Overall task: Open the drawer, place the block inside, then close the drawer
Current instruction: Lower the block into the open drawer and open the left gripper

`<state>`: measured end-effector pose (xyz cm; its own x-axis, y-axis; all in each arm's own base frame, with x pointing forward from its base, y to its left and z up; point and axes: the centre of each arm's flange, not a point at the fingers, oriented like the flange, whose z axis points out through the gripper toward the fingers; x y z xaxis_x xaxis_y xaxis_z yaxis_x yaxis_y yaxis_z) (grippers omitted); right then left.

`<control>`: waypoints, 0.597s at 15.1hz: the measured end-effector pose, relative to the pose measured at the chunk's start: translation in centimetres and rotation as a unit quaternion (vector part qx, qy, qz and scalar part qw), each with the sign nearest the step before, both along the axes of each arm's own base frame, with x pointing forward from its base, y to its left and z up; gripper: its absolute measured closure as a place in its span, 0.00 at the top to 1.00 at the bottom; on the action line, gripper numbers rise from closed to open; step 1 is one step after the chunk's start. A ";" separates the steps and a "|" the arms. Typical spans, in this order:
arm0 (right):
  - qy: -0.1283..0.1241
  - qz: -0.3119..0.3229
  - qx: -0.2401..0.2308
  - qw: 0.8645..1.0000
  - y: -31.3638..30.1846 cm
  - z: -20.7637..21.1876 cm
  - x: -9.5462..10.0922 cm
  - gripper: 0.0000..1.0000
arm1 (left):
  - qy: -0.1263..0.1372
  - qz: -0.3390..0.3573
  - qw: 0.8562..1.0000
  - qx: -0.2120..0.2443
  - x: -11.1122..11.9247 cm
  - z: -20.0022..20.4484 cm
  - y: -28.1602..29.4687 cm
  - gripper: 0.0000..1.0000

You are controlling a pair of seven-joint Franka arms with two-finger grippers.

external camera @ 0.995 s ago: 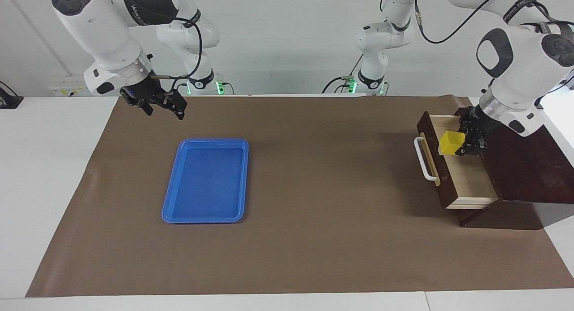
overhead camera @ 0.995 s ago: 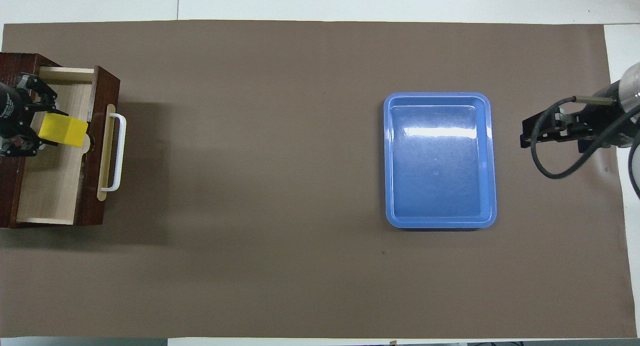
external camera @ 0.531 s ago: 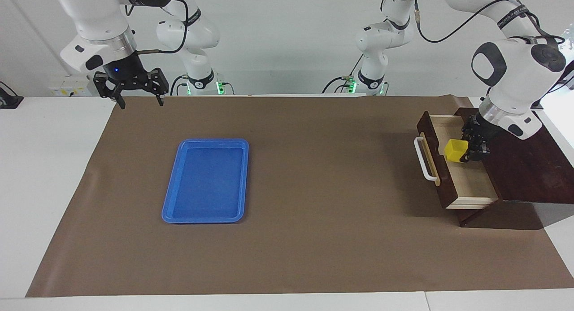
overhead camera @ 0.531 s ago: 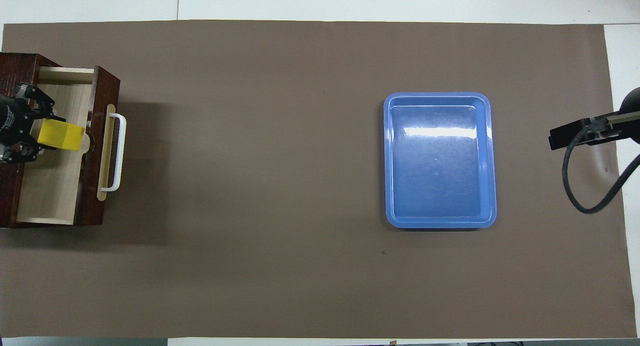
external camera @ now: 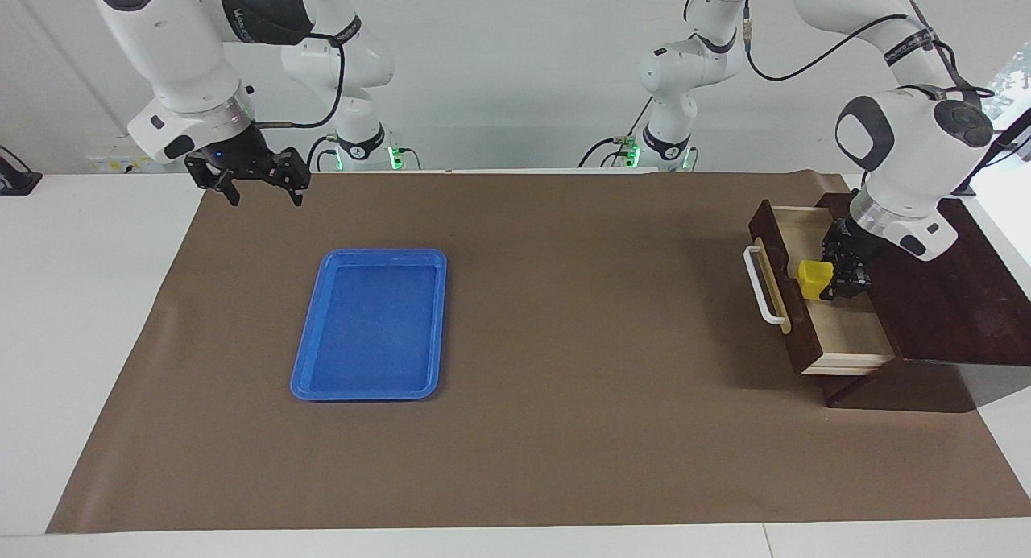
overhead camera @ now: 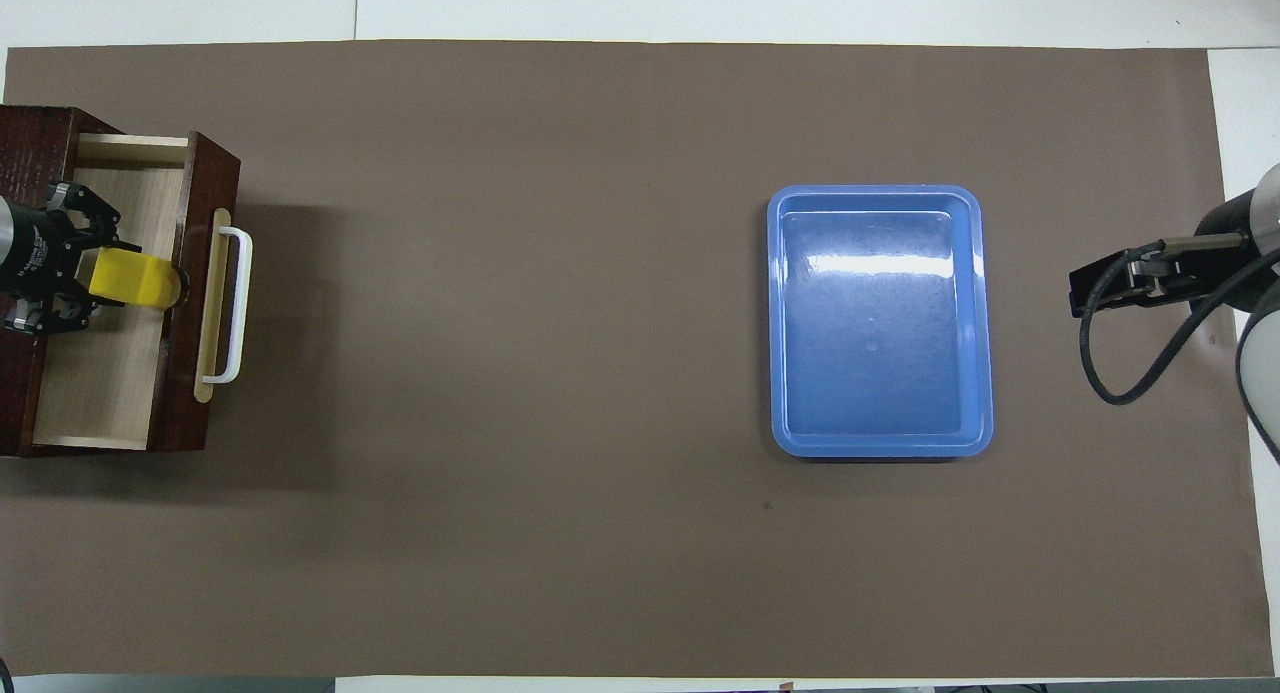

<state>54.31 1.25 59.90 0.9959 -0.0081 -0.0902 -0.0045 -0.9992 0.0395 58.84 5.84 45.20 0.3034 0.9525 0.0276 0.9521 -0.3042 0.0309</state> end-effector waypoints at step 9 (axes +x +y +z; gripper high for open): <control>-0.001 -0.017 0.030 0.999 -0.8 0.1 0.0 1.00 | 0.008 0.081 0.997 -0.003 -0.4 -1.3 0.0 0.56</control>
<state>54.31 0.43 60.01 0.9953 -0.0362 -0.0902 -0.0382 -0.9991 -0.0205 58.39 5.87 43.94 0.1461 0.9891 0.0179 0.9891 -0.1464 0.0175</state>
